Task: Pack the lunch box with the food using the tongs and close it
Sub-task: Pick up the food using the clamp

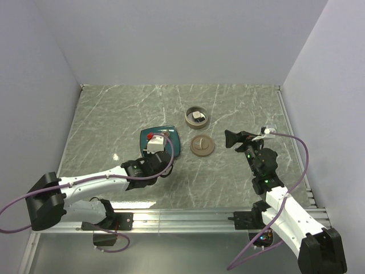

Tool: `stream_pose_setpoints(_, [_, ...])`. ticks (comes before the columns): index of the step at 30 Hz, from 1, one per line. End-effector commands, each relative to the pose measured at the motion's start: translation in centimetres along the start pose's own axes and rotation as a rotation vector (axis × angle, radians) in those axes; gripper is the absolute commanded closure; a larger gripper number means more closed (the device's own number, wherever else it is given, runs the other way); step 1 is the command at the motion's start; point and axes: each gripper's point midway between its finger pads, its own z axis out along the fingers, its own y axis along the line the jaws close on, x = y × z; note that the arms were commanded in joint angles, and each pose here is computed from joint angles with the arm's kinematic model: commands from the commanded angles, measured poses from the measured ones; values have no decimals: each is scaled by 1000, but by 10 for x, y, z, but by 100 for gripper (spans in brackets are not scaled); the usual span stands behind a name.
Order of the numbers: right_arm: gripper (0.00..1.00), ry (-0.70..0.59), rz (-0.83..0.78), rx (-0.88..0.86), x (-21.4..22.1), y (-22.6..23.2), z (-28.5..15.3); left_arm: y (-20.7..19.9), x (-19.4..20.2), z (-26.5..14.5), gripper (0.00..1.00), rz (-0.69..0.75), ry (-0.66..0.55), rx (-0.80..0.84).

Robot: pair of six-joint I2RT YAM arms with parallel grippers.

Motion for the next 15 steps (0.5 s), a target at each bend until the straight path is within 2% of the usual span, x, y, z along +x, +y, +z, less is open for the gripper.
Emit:
stream_pose_setpoints(1, [0, -18, 2, -2, -3, -1, 0, -9, -38, -10, 72, -52, -96, 21])
stream_pose_setpoints(15, [0, -17, 2, 3, -3, -2, 0, -30, -73, -2, 73, -50, -152, 93])
